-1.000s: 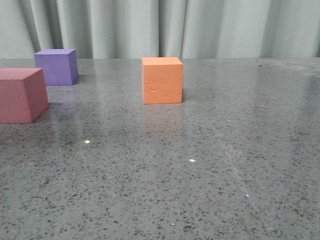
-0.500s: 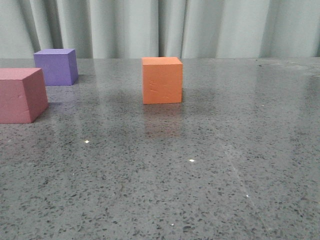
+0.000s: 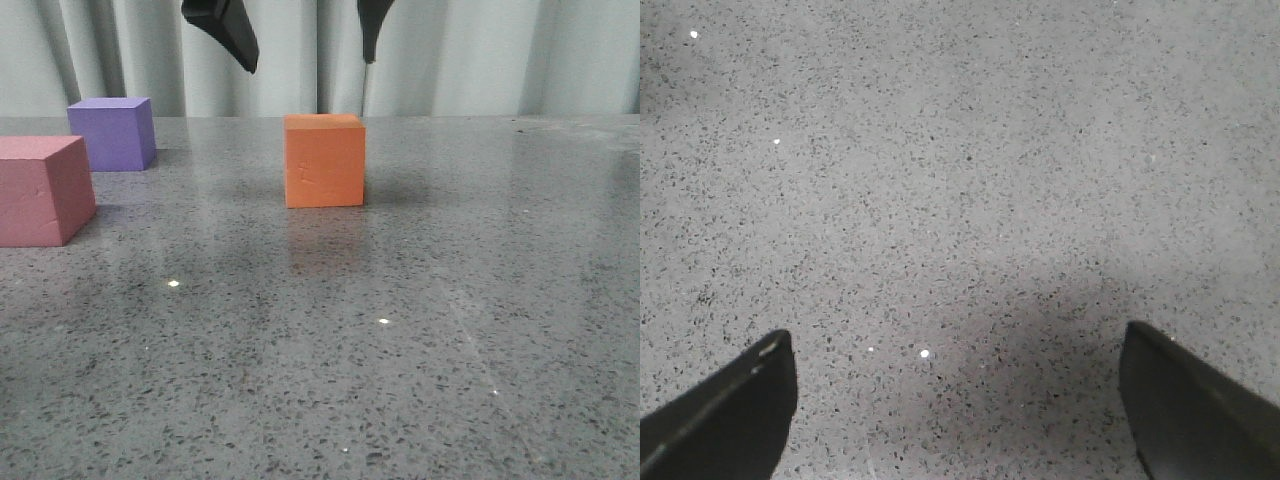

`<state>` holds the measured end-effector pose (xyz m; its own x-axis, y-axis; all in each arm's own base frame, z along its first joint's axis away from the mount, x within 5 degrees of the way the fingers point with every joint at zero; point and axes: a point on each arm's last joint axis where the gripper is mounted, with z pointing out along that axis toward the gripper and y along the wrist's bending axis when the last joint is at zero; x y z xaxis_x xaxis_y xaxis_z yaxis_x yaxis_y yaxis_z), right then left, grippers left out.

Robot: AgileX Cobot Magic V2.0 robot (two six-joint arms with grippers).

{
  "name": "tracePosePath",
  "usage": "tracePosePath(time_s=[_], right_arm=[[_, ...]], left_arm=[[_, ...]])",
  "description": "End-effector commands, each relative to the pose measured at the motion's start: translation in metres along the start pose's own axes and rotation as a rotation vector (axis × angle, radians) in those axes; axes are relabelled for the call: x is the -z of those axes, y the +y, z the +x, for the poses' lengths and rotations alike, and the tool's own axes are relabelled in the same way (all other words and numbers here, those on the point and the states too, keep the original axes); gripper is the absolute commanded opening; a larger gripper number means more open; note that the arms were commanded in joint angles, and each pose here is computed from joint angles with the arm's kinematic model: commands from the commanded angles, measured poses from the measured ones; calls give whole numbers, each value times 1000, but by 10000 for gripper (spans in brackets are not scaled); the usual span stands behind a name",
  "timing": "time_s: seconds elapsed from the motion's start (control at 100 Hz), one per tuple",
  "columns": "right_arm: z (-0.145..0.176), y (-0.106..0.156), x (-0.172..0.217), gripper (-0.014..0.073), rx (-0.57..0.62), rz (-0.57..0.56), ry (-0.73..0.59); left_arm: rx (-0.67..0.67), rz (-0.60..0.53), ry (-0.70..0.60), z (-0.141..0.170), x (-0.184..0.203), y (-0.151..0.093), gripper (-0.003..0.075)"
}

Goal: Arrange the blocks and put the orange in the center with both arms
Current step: 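Lower the left gripper over the orange cube and close on it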

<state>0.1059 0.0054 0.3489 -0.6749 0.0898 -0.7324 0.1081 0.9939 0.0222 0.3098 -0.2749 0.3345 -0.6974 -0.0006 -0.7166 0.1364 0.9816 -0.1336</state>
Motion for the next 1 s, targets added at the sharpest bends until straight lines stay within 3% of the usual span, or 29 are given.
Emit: tracePosePath(time_s=[0.0,0.99], right_arm=[[-10,0,6,645,13,-8,-87],[-11,0,6,645,14,-14,-95]], left_arm=[[46,64,-118,-20,23,-4,618],[40,2,-29,6,-33,-14,617]])
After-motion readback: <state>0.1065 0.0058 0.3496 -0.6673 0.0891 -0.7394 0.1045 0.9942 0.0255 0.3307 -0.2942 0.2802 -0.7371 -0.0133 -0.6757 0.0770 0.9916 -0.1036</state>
